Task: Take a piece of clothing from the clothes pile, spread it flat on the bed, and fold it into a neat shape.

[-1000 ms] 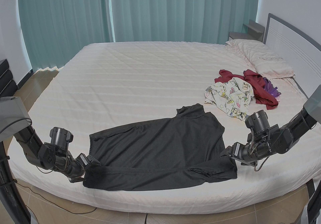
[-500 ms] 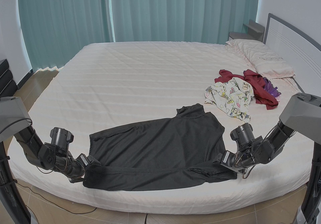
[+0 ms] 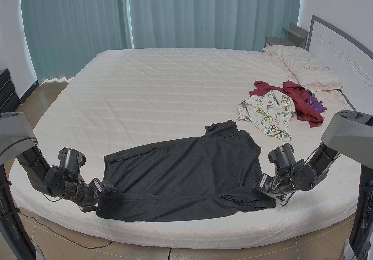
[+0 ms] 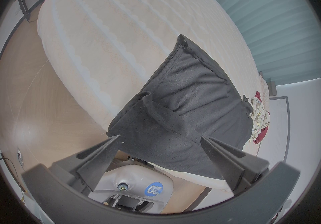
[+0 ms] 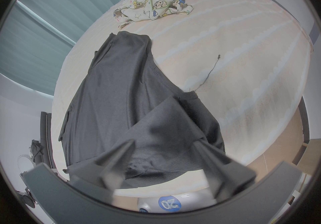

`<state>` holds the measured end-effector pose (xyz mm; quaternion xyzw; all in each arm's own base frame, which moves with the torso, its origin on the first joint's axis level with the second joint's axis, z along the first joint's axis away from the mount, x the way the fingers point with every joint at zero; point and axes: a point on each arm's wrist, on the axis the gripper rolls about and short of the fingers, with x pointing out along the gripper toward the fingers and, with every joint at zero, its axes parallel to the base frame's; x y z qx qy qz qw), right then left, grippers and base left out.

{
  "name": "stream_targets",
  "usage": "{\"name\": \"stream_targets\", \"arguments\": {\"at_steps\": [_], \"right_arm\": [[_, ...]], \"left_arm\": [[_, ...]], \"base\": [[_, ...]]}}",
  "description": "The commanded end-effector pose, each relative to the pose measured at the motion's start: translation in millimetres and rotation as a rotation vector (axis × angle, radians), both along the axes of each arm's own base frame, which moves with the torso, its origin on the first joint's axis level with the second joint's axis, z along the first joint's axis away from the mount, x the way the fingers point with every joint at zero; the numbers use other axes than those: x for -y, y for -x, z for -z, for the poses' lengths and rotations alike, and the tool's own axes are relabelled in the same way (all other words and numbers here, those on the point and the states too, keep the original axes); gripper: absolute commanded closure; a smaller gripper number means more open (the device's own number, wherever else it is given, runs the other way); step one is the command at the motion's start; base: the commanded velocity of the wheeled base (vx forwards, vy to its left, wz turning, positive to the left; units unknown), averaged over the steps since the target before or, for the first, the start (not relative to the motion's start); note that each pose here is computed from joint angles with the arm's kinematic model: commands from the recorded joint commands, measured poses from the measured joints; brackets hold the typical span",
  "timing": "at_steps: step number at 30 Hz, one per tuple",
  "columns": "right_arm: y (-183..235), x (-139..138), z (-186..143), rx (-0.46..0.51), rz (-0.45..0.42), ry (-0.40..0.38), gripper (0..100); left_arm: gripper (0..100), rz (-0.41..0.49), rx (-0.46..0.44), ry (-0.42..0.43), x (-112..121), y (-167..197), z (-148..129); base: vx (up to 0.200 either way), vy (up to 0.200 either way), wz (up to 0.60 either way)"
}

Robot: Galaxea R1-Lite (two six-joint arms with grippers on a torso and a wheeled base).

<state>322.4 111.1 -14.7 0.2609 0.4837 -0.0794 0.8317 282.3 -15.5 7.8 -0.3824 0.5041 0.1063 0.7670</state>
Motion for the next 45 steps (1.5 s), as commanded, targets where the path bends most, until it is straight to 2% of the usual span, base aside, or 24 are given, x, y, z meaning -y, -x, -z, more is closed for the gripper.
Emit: {"name": "stream_targets", "arguments": {"at_steps": [1,7,14,16,20,24,32,38,45], "right_arm": [[2.4,1.3,6.5,-0.024,0.0,0.01,100],[7.5,3.7,-5.2,-0.007,0.005,0.006,100],[17.1,3.8,-39.5,0.067,-0.008,-0.023,100],[19.3,3.7,-58.2,0.101,-0.018,-0.047,100],[14.9,2.5,-78.9,0.115,-0.032,-0.077,100],[11.6,-0.4,-98.8,0.105,-0.05,-0.099,100],[13.3,0.1,-103.8,0.089,-0.054,-0.098,100],[26.7,-0.4,-101.9,0.006,-0.068,-0.075,100],[45.1,2.7,-110.1,-0.068,-0.104,-0.101,100]], "left_arm": [[0,-0.001,-0.002,0.0,0.0,0.0,0.5],[0,-0.001,-0.002,0.0,0.0,0.0,0.5],[0,-0.001,-0.002,0.0,0.0,0.0,0.5],[0,-0.001,-0.002,0.0,0.0,0.0,0.5],[0,-0.001,-0.002,0.0,0.0,0.0,0.5],[0,-0.001,-0.002,0.0,0.0,0.0,0.5],[0,-0.001,-0.002,0.0,0.0,0.0,0.5],[0,-0.001,-0.002,0.0,0.0,0.0,0.5],[0,0.002,-0.003,-0.001,0.4,0.0,0.9]], "base": [[0.0,0.0,0.0],[0.0,0.0,0.0],[0.0,0.0,0.0],[0.0,0.0,0.0],[0.0,0.0,0.0],[0.0,0.0,0.0],[0.0,0.0,0.0],[0.0,0.0,0.0],[0.0,0.0,0.0]]}}
